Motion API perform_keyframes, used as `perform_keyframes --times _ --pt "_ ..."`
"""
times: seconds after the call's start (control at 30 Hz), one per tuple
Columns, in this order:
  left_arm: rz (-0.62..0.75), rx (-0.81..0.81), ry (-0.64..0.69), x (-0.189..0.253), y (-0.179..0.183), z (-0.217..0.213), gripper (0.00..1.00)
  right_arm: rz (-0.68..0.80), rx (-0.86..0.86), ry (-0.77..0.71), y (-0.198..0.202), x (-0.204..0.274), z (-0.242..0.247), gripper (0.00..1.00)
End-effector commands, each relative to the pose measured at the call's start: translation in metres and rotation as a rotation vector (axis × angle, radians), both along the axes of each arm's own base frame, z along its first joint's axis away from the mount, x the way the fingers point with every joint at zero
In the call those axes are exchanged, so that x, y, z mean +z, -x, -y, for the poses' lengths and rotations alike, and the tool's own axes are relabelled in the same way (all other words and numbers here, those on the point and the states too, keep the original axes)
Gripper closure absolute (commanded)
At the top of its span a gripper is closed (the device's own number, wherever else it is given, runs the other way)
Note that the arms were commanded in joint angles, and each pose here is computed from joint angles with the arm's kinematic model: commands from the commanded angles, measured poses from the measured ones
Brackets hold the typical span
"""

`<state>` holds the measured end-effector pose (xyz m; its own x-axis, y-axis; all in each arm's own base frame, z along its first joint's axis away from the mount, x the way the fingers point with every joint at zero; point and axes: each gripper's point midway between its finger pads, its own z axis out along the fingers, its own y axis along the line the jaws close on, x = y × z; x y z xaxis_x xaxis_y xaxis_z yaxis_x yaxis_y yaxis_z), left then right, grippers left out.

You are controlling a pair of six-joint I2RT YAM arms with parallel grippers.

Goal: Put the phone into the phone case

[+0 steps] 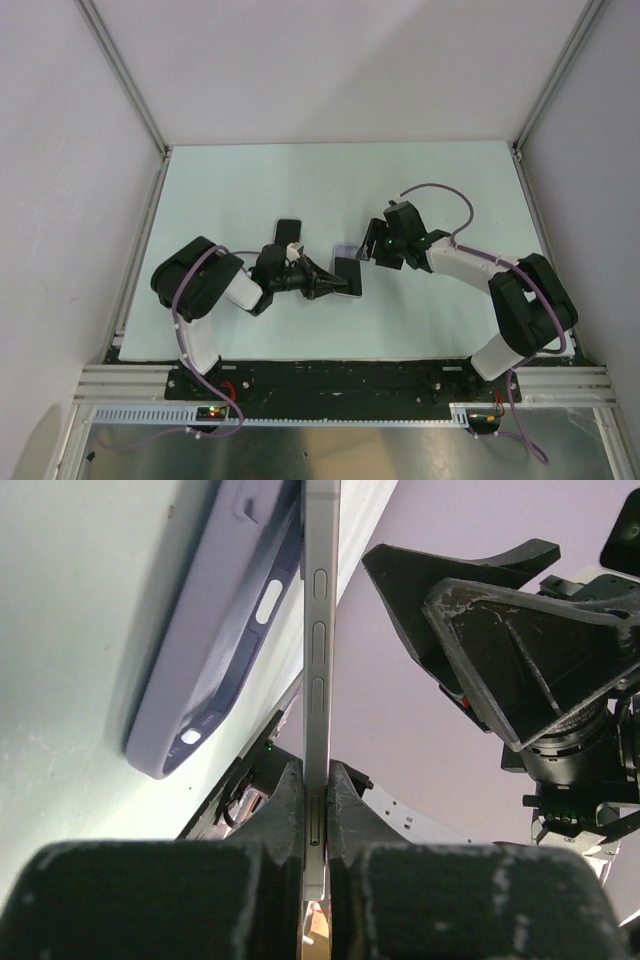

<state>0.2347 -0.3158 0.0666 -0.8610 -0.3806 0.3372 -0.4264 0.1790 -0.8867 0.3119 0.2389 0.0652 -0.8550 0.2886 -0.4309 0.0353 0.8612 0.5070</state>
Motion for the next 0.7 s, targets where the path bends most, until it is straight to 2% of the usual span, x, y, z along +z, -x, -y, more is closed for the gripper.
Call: perform_keyframes --times 0.0,0.13,0.27,0.4,0.67 --pt "0.049 -0.03 0.077 0.017 -0.004 0.006 0.95 0.057 0.018 0.0 -0.013 0.014 -0.012 0.35" --pt "0.041 -0.027 0.081 0.017 -0.004 0.005 0.75 0.052 0.029 0.01 -0.011 0.011 -0.014 0.35" --pt "0.047 -0.021 0.084 0.02 -0.001 0.003 0.59 0.05 0.034 0.013 -0.01 0.01 -0.015 0.35" --pt "0.051 -0.015 0.084 0.023 0.002 0.0 0.53 0.049 0.038 0.018 -0.008 0.01 -0.015 0.35" --pt "0.044 -0.012 0.074 0.021 0.013 -0.008 0.46 0.046 0.046 0.032 -0.004 0.01 -0.014 0.35"
